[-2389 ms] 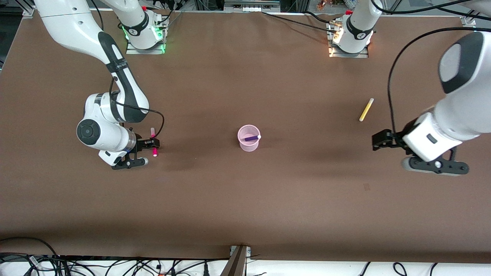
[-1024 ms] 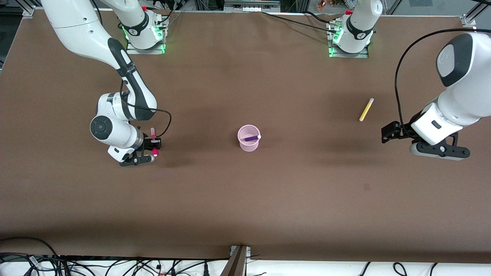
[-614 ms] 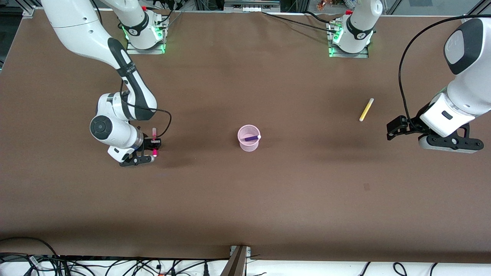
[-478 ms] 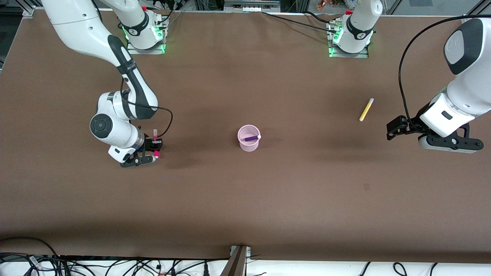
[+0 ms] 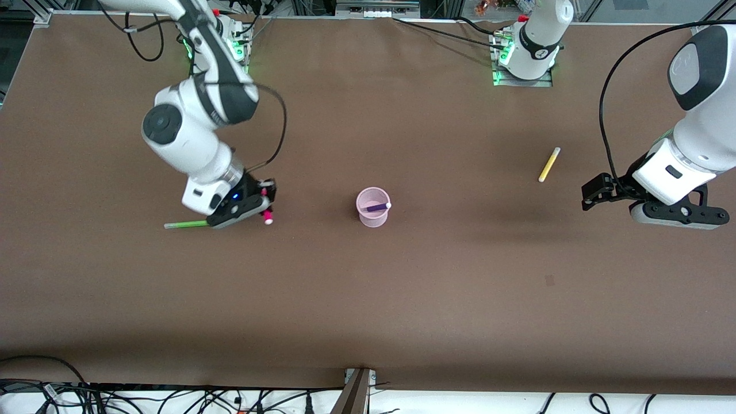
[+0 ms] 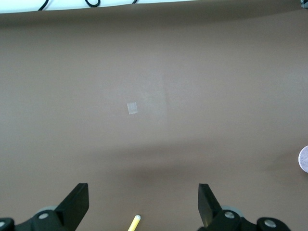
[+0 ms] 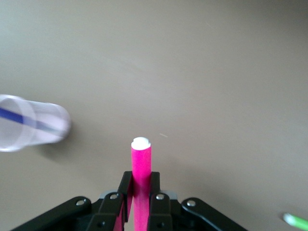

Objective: Organize pens into pink holder with both arms
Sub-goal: 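Carry the pink marker with the right gripper over the pink holder, then lower the pink marker into the holder and open the right gripper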

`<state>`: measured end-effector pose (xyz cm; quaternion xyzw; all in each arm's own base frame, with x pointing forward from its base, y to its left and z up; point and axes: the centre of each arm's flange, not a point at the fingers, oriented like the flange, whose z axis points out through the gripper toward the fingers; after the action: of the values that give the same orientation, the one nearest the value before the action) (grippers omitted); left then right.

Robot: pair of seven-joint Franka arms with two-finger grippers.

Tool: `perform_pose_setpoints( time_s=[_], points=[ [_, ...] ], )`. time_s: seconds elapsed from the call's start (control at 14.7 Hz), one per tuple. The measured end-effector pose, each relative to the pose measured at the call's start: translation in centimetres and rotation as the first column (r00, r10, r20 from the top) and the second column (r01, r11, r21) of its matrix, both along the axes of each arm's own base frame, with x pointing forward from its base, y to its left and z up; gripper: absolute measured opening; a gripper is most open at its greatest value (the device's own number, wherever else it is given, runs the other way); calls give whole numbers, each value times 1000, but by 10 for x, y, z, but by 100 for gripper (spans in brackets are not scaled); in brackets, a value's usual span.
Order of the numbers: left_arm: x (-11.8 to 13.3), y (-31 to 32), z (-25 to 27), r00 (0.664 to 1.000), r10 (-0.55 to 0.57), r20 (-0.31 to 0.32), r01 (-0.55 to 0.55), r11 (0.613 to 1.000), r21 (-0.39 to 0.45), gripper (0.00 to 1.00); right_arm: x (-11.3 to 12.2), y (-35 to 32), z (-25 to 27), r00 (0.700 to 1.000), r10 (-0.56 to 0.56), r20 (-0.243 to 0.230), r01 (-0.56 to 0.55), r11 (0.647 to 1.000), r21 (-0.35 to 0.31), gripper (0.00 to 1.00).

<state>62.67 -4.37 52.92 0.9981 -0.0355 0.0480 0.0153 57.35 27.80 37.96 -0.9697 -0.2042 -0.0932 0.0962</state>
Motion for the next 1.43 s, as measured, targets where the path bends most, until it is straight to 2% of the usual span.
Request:
perform_pose_setpoints(
  time_s=[0.27,0.48,0.75,0.96,1.16,1.43],
  points=[
    [0,-1,4,1000,-1,2,1,1000,0,100,-31,75,22,988,54,147,-69,993,101,17],
    [0,-2,7,1000,-3,7,3,1000,-1,100,-53,124,7,974,53,219,-93,981,172,17],
    [1,-2,10,1000,-4,15,4,1000,-2,100,-56,150,-26,955,39,294,-111,966,234,17],
    [1,-2,11,1000,-3,15,3,1000,-2,100,-44,166,-38,944,41,327,-121,966,230,17],
    [1,-1,11,1000,-2,15,2,1000,-1,100,-34,187,-52,929,57,366,-134,973,189,17],
    [1,-1,11,1000,-1,14,1,1000,-1,100,-38,203,-77,925,78,372,-144,978,152,17]
  ],
)
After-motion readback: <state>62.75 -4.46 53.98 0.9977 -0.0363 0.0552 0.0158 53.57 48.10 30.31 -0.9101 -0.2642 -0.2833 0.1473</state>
